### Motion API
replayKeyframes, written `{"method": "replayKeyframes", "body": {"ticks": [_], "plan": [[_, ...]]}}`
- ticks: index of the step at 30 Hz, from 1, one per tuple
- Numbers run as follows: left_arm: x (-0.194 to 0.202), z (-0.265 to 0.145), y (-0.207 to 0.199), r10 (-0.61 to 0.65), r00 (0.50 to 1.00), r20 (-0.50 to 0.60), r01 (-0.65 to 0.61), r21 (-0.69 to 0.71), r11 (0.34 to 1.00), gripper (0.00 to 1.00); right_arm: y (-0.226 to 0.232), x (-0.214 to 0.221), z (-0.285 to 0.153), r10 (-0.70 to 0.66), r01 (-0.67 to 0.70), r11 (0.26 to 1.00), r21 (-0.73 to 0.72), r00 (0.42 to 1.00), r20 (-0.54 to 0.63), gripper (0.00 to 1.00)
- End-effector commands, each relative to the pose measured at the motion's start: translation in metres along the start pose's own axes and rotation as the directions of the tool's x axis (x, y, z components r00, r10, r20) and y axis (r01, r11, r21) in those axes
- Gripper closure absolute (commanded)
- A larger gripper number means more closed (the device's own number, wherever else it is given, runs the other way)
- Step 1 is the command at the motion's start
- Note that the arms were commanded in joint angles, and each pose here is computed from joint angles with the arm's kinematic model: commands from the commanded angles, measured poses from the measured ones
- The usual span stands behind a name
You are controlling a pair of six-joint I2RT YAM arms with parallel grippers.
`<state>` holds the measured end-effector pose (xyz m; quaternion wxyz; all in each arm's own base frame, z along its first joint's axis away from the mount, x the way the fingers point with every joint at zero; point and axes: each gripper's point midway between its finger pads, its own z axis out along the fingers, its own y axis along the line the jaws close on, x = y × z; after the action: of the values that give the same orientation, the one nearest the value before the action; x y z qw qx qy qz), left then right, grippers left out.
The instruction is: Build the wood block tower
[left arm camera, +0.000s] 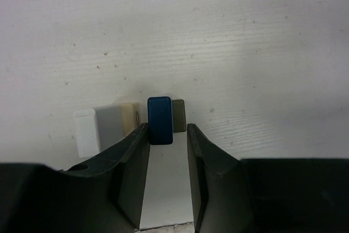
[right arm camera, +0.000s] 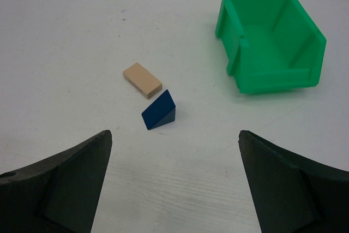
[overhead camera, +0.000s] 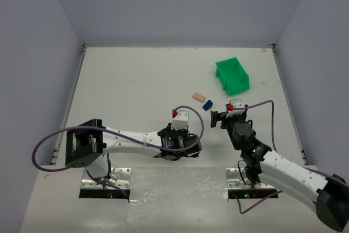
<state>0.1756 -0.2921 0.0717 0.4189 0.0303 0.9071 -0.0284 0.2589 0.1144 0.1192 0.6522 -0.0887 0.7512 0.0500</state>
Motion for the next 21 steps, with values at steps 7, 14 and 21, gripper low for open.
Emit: {"method": "replayKeyframes", "body": {"ticks": [7, 14, 21], "plan": [[-0.0082, -0.0096, -0.0110, -0.055, 0.998, 0.016, 0.054, 0.040, 0.998, 0.69, -0.0040, -0.0242, 0.0034, 0.043, -0.045, 0.998, 0.032, 0.997, 0.063, 0.01], [-0.0078, -0.0113, -0.0115, -0.057, 0.998, 0.017, 0.056, 0.042, 0.998, 0.69, -0.0040, -0.0235, 0.0036, 0.041, -0.043, 0.999, 0.033, 0.997, 0.060, 0.01], [-0.0092, -0.0119, -0.0058, -0.064, 0.998, 0.026, 0.064, 0.014, 0.998, 0.68, -0.0041, -0.0239, 0.0038, 0.042, -0.044, 0.999, 0.033, 0.997, 0.061, 0.01]]}}
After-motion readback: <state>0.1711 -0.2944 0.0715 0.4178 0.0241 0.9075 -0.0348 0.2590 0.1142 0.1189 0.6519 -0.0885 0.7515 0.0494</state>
